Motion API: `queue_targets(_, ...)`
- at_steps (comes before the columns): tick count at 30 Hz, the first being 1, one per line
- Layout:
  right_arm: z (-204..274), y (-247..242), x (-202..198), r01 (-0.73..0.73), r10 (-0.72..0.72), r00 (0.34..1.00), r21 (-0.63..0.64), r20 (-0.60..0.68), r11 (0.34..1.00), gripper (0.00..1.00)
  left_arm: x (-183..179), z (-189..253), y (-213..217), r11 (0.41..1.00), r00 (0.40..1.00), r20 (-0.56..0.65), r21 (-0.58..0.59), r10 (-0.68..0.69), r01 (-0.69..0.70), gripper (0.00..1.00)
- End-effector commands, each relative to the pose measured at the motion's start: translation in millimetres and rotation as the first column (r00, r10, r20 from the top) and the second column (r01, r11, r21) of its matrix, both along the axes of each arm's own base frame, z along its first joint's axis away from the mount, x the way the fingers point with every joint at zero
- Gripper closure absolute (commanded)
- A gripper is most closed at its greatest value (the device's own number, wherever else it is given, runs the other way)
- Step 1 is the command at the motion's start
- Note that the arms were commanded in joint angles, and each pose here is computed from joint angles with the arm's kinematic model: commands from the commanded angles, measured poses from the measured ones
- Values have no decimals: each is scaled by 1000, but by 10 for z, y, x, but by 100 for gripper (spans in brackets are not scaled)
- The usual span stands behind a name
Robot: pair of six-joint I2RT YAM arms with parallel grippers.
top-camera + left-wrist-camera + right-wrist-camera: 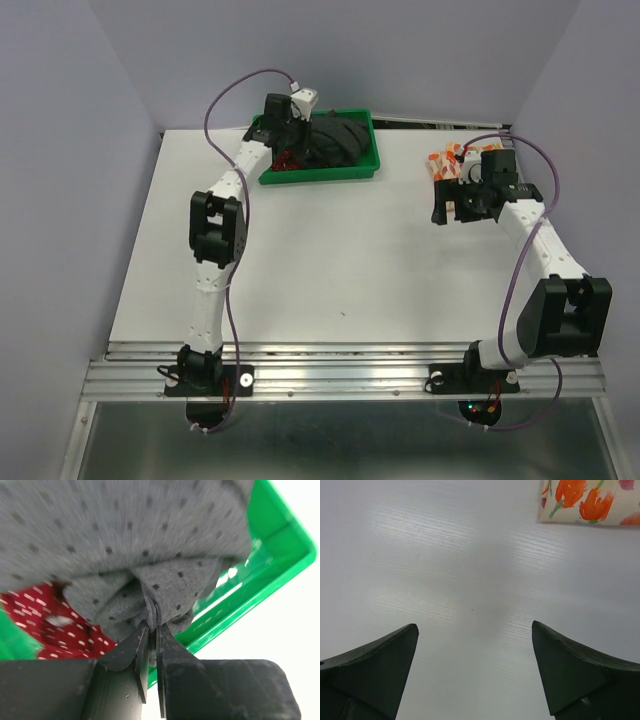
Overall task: Fold and stack the skirts
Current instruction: Grab the skirt from the pile, then move the skirt to the center of the board
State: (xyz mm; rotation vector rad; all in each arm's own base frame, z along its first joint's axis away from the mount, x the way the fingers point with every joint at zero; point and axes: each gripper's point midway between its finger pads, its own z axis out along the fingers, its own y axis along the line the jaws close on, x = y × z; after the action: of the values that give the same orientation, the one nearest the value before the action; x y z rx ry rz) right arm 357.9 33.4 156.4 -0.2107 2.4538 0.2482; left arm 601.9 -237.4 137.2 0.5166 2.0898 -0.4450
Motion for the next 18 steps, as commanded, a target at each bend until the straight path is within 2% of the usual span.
queue_targets(1, 356, 8, 114, -7, 7, 993, 2, 115, 1000, 0, -99, 2308, 117, 994, 913, 405, -111, 50, -5, 100)
queue_targets(5, 425, 12, 87, -7, 6, 990, 4, 139, 1000, 0, -371, 3129, 221, 990, 833, 547, -141, 81, -4, 100)
queue_targets(11, 552, 41, 75, -19, 16, 984, 15, 180, 1000, 0, -993, 3946, 136, 985, 737, 674, -155, 51, 74, 100)
queue_targets(15, 710, 148, 96, -65, 52, 976, 57, 214, 996, 0, -1459, 4157, -62, 977, 713, 701, -137, -20, 162, 100)
queue_targets(18, 858, 230, 113, -109, 86, 966, 82, 246, 991, 0, -1830, 4029, -308, 968, 721, 681, -72, -128, 240, 100)
